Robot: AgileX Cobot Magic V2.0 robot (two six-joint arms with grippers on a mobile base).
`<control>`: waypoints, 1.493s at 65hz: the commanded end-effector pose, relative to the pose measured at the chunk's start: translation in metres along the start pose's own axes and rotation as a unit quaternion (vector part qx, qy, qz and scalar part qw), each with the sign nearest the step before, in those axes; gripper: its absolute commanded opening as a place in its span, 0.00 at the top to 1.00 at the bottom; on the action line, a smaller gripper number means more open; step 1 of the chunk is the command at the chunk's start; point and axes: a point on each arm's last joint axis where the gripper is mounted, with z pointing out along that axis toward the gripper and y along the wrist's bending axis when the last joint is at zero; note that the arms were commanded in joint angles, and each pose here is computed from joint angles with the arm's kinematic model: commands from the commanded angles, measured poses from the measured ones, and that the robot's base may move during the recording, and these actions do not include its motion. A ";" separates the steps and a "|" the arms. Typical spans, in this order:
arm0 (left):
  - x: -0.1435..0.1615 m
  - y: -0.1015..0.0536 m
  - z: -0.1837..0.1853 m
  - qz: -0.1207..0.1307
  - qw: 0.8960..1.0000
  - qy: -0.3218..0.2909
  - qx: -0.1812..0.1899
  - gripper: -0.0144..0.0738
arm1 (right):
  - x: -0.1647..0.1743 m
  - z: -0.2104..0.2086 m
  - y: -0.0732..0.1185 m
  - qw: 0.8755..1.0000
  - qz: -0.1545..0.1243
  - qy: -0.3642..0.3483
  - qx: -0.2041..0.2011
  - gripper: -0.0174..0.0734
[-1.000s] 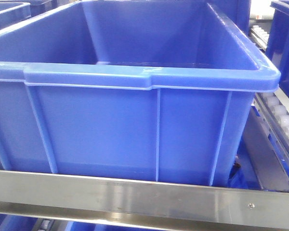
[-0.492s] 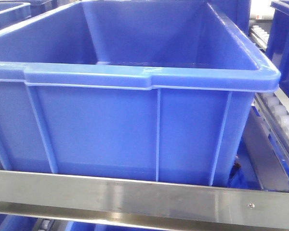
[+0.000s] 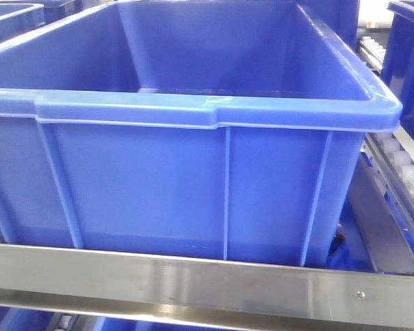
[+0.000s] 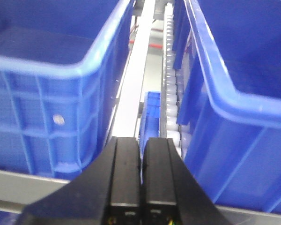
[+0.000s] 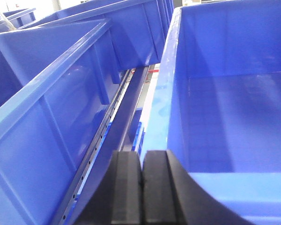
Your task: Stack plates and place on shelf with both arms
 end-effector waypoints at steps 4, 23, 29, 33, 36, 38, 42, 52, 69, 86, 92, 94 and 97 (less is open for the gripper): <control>-0.006 -0.002 -0.001 -0.010 0.999 -0.050 0.015 0.74 | 0.001 -0.001 0.000 1.000 -0.008 -0.016 -0.001 0.78; -0.006 -0.002 -0.001 -0.002 0.999 -0.051 0.014 0.74 | 0.001 -0.001 0.000 1.000 -0.008 -0.016 -0.001 0.78; -0.006 -0.002 -0.001 0.000 0.999 -0.051 0.014 0.74 | 0.001 -0.001 0.000 1.000 -0.008 -0.016 -0.001 0.78; -0.006 -0.002 -0.001 0.000 0.999 -0.051 0.014 0.74 | 0.001 -0.001 0.000 1.000 -0.008 -0.016 -0.001 0.78; -0.006 -0.002 -0.001 0.000 0.999 -0.051 0.014 0.74 | 0.001 -0.001 0.000 1.000 -0.008 -0.016 -0.001 0.78; -0.006 -0.002 -0.001 0.000 0.999 -0.051 0.014 0.74 | 0.001 -0.001 0.000 1.000 -0.008 -0.016 -0.001 0.78; -0.007 -0.002 -0.002 0.003 0.998 -0.055 0.015 0.74 | 0.001 -0.001 0.000 1.000 -0.008 -0.016 -0.001 0.78; -0.011 -0.004 -0.002 0.025 0.997 -0.077 0.020 0.74 | 0.001 -0.001 0.000 1.000 -0.008 -0.016 -0.001 0.78; -0.011 -0.004 -0.002 0.020 0.997 -0.077 0.022 0.74 | 0.001 -0.001 0.000 1.000 -0.008 -0.016 -0.001 0.78; -0.011 -0.004 -0.002 0.020 0.997 -0.077 0.022 0.74 | 0.001 -0.001 0.000 1.000 -0.008 -0.016 -0.001 0.78; -0.011 -0.004 -0.002 0.020 0.997 -0.077 0.022 0.74 | 0.001 -0.001 0.000 1.000 -0.008 -0.016 -0.001 0.78; -0.011 -0.004 -0.002 0.020 0.997 -0.077 0.022 0.74 | 0.001 -0.001 0.000 1.000 -0.008 -0.016 -0.001 0.78; -0.011 -0.004 -0.002 0.020 0.997 -0.077 0.022 0.74 | 0.001 -0.001 0.000 1.000 -0.008 -0.016 -0.001 0.78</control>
